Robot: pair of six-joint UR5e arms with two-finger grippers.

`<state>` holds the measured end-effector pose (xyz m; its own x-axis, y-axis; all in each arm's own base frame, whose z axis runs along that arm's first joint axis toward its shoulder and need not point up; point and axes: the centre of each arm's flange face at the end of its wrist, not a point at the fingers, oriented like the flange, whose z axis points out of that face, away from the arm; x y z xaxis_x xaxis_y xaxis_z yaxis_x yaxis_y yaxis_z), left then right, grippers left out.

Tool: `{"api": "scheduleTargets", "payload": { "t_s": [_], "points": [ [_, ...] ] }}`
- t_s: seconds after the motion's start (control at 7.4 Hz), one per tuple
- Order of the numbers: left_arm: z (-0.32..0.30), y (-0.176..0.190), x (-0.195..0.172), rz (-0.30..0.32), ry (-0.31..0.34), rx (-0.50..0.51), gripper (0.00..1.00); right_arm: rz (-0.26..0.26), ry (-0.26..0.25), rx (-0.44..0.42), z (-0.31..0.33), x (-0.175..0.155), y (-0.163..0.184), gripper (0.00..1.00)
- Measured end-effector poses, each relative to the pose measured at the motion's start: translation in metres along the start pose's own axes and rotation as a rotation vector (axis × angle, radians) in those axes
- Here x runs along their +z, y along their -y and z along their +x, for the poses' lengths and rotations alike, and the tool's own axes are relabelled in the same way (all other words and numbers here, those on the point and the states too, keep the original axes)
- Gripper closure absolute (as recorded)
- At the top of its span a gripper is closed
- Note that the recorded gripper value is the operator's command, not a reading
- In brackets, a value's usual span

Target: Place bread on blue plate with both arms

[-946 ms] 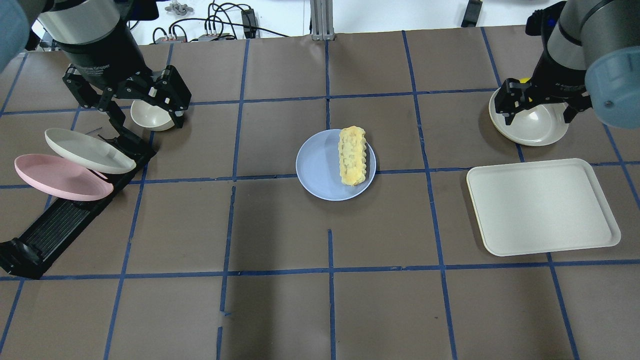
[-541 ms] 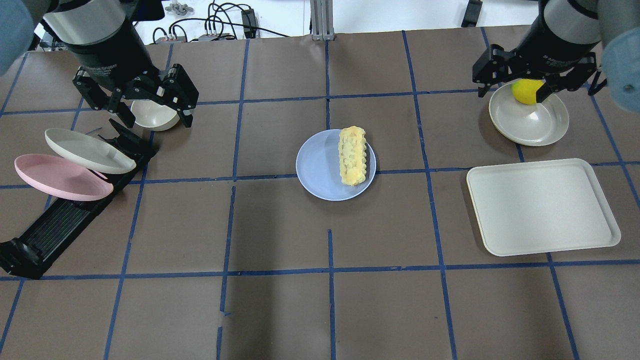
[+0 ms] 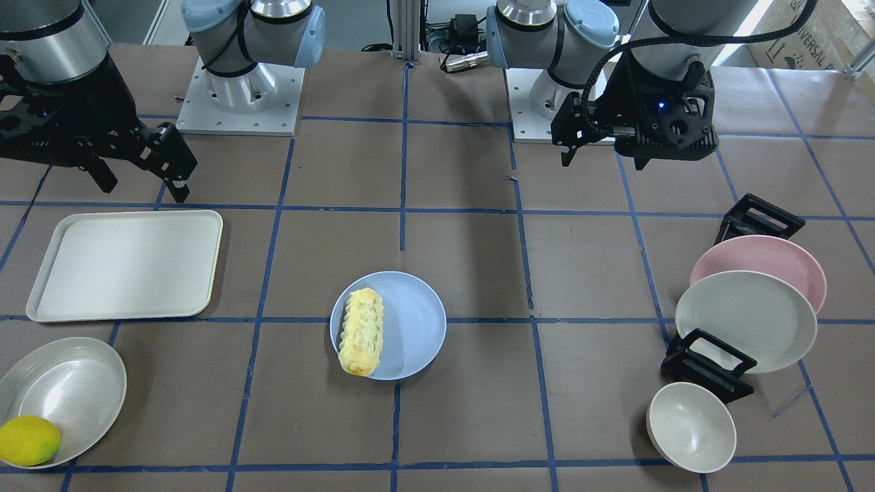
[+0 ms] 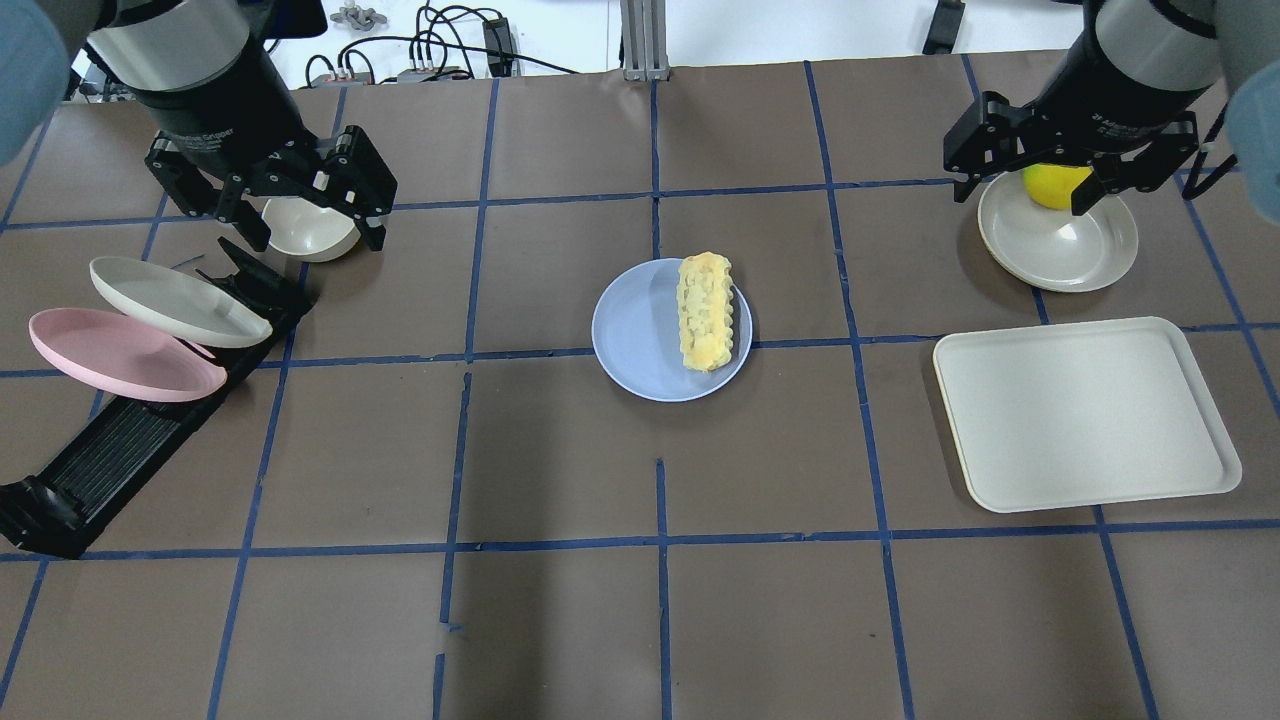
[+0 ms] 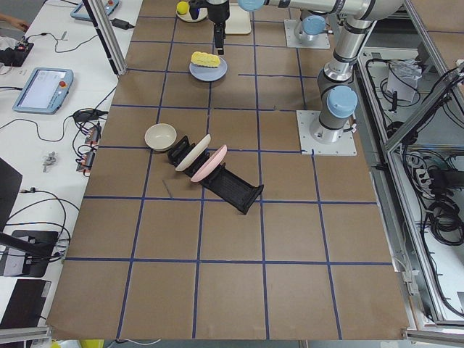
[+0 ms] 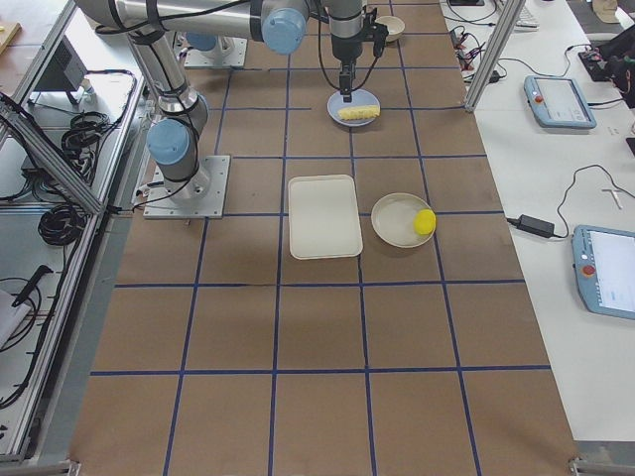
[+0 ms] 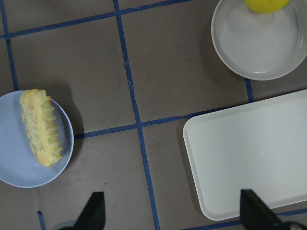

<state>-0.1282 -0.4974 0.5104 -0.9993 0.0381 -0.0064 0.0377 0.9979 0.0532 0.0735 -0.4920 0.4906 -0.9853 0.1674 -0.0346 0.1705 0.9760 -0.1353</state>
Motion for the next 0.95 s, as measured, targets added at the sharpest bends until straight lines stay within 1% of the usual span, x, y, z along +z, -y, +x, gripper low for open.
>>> {"api": "scheduleTargets", "payload": {
  "t_s": [0.41, 0.54, 0.68, 0.95],
  "points": [
    [0.001, 0.004, 0.018, 0.016, 0.001, 0.002, 0.0, -0.002, 0.002, -0.001, 0.0, 0.003, -0.003, 0.0],
    [0.002, 0.004, 0.022, 0.03, 0.003, 0.001, 0.0, -0.003, 0.002, -0.001, 0.0, 0.004, -0.004, 0.0],
    [0.002, 0.004, 0.024, 0.045, 0.005, 0.0, 0.0, -0.003, 0.002, -0.002, 0.0, 0.004, -0.005, 0.0],
    [0.002, 0.005, 0.025, 0.055, 0.005, 0.002, 0.0, -0.004, 0.002, -0.004, 0.0, 0.004, -0.005, 0.0]
  ]
}}
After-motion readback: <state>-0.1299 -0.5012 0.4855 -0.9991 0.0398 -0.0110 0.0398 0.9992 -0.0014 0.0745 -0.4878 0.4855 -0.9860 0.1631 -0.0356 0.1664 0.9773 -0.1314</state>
